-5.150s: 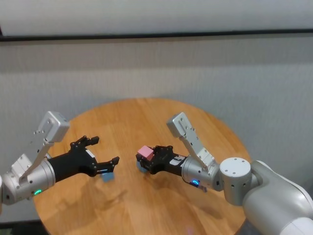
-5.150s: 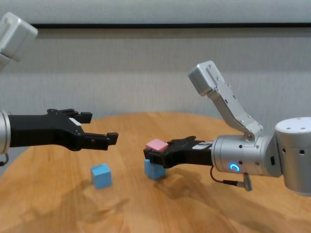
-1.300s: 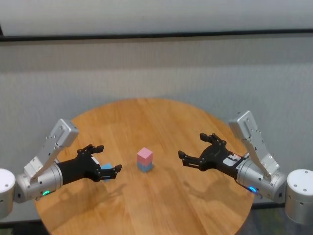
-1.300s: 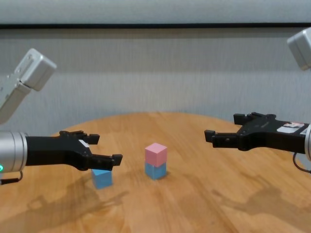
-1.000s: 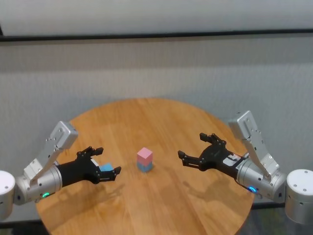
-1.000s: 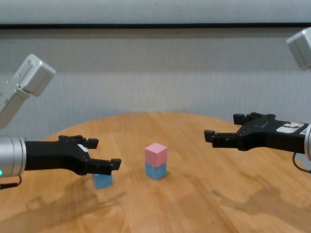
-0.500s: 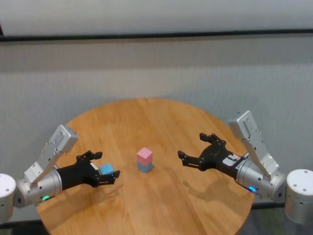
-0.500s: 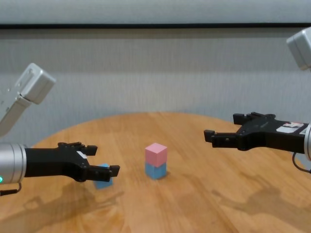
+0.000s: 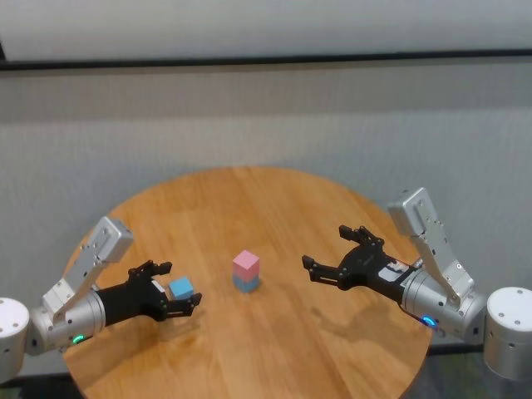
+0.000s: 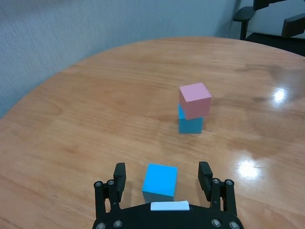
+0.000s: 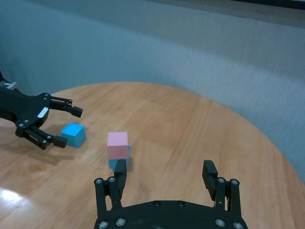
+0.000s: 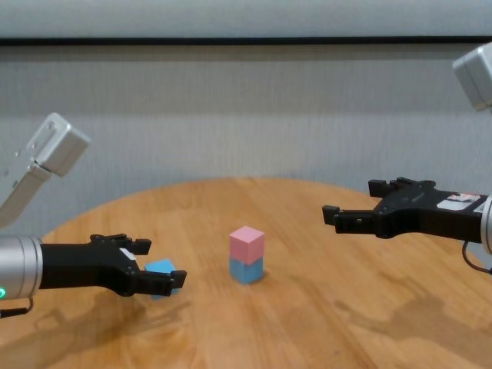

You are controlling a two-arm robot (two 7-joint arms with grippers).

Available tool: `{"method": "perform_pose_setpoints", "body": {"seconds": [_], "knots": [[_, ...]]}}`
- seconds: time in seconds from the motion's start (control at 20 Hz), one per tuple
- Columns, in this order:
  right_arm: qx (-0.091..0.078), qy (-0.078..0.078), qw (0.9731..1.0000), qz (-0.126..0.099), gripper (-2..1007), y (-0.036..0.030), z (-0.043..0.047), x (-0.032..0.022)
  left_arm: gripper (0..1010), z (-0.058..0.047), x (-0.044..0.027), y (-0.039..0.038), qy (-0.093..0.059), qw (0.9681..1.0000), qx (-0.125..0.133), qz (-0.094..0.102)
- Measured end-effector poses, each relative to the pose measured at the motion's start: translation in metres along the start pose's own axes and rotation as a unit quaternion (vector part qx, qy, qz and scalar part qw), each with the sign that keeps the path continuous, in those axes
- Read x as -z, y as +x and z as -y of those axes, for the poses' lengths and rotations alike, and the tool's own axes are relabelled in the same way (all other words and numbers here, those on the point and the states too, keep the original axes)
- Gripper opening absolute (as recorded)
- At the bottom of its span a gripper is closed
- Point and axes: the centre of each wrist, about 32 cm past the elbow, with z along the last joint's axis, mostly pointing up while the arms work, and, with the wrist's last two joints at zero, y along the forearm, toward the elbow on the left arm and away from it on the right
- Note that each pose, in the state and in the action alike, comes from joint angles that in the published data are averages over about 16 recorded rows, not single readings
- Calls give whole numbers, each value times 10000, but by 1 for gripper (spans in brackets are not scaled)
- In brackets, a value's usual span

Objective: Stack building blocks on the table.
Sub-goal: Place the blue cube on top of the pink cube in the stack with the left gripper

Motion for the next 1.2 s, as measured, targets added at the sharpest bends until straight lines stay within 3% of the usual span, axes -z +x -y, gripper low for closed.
{"method": "perform_pose_setpoints", "body": {"seconds": [0.7,1.2], "knots": [[0,0,10000,0,1001,0,0,0,1000,25,68,40,-22,9999,-42,-111],[0,0,10000,0,1001,0,0,-1,1000,55,106,34,41,9999,11,-123]]}}
